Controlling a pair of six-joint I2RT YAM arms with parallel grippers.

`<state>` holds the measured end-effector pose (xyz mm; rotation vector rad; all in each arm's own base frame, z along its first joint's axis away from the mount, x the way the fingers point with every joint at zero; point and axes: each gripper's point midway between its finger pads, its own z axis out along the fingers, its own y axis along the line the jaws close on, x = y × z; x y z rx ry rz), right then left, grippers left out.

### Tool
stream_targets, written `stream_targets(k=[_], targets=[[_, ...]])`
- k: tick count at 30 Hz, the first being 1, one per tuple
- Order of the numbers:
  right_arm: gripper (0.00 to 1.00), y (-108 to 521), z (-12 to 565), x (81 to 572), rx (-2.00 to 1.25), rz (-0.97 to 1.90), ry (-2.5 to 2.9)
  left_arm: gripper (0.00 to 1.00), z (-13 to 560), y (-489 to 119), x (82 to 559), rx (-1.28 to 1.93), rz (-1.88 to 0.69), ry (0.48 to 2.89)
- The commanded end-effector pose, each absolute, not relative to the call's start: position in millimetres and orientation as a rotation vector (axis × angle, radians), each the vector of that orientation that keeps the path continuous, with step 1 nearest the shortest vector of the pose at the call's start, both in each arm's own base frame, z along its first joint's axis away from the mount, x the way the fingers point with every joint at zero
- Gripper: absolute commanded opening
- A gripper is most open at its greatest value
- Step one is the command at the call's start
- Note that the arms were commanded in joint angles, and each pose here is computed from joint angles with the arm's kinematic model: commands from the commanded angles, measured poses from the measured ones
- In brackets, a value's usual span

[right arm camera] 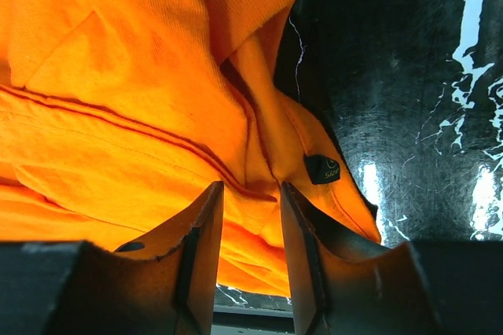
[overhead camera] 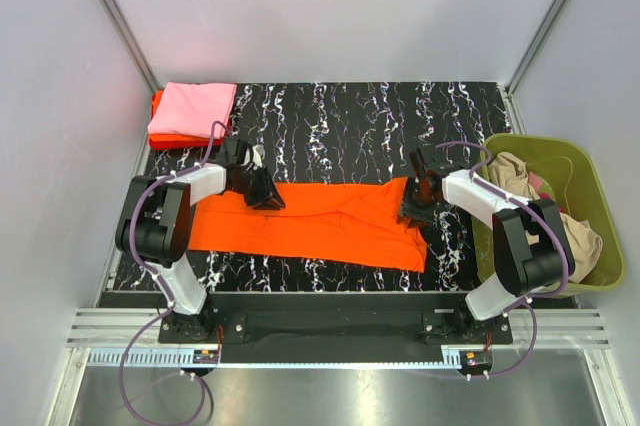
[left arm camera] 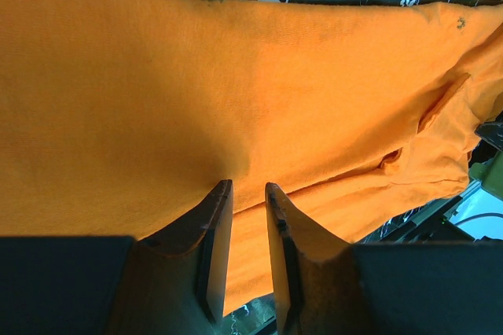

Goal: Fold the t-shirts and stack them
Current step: Fold the tshirt

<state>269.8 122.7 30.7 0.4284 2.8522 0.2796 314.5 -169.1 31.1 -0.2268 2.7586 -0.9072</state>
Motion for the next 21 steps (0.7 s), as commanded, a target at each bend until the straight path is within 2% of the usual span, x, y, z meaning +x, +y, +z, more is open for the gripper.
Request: stream_targets(k=[1,6,12,19,21], targets=[[0.42,122.9,30.4,275.1,0.427,0.269,2.829,0.28,44.6,-171.6,325.3,-0.186,-0.925,2.702],[0.27,123.4,36.8,276.3,0.414,0.282,2.810,0.28,44.2,-172.3,324.8,-0.184,-0.927,2.704],[0.14,127.2,51.6,274.3,0.390,0.336,2.776,0.28,40.0,-171.5,324.3,-0.195,-0.923,2.716],[0.13,129.3,57.8,268.6,0.343,0.366,2.765,0.28,37.5,-172.1,323.7,-0.196,-0.920,2.722],[0.03,130.9,56.5,267.6,0.324,0.376,2.772,0.28,37.1,-172.1,322.8,-0.197,-0.922,2.725]])
